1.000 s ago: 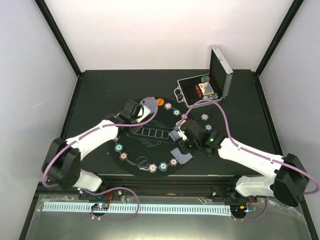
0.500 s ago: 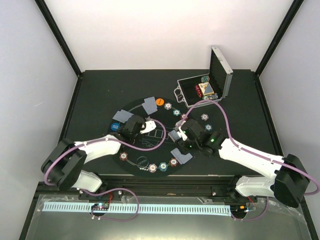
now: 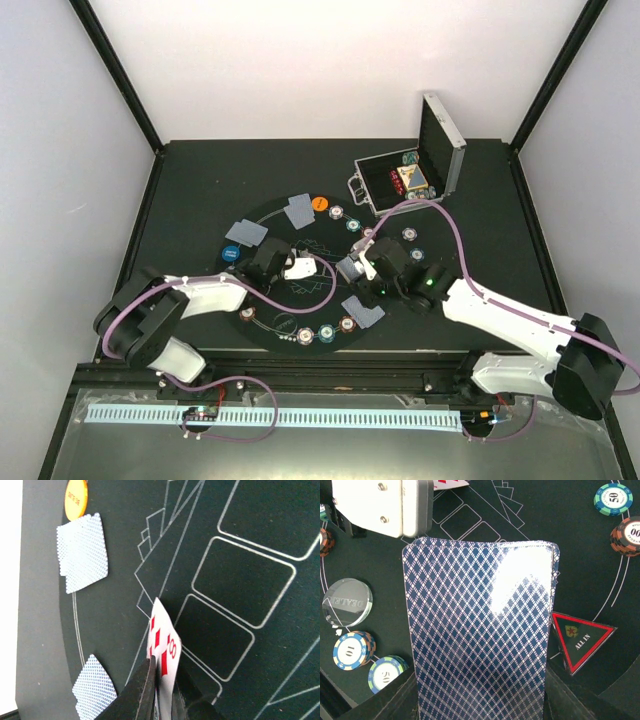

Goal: Distribute texas hold em gaming equipment

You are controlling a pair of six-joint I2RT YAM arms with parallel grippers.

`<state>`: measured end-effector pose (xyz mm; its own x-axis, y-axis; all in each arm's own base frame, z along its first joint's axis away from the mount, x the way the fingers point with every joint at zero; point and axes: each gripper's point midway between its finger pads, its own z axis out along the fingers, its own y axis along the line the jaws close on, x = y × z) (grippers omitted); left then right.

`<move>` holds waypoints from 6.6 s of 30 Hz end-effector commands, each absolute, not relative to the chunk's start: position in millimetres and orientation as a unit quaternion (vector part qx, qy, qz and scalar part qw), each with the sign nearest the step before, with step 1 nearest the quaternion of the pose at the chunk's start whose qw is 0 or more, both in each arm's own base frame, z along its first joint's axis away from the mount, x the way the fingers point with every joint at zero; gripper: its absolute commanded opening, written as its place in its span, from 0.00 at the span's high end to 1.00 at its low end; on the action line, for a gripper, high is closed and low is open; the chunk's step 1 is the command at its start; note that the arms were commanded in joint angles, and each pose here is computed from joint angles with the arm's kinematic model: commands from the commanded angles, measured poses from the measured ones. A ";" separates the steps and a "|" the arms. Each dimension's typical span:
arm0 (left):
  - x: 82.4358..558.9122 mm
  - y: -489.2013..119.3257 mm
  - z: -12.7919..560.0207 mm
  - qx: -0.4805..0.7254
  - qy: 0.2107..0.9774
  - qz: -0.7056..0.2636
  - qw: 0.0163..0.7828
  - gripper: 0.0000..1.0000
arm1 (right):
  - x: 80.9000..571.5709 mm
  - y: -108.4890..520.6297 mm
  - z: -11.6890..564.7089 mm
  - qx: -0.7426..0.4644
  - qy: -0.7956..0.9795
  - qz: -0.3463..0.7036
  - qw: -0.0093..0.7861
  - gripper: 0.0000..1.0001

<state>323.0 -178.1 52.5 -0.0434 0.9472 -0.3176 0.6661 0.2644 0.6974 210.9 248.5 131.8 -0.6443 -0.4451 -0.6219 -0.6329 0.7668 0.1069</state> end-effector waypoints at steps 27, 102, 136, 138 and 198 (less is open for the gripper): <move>308.4 -135.1 41.5 0.578 0.712 0.196 0.346 0.66 | 212.8 249.4 146.1 -0.297 0.881 0.178 0.323 0.45; 209.2 -272.9 135.1 0.183 0.825 -0.534 -0.002 0.34 | 164.5 303.7 134.8 -0.450 0.838 0.197 0.238 0.44; 196.8 -279.1 122.4 0.197 0.815 -0.542 -0.049 0.66 | 163.0 302.8 131.3 -0.448 0.840 0.192 0.239 0.44; 196.7 -278.1 121.7 0.196 0.816 -0.541 -0.050 0.67 | 163.0 302.6 131.9 -0.448 0.839 0.193 0.240 0.45; 200.6 -253.3 133.9 0.172 0.810 -0.560 -0.038 0.98 | 163.4 298.4 128.5 -0.442 0.843 0.189 0.243 0.44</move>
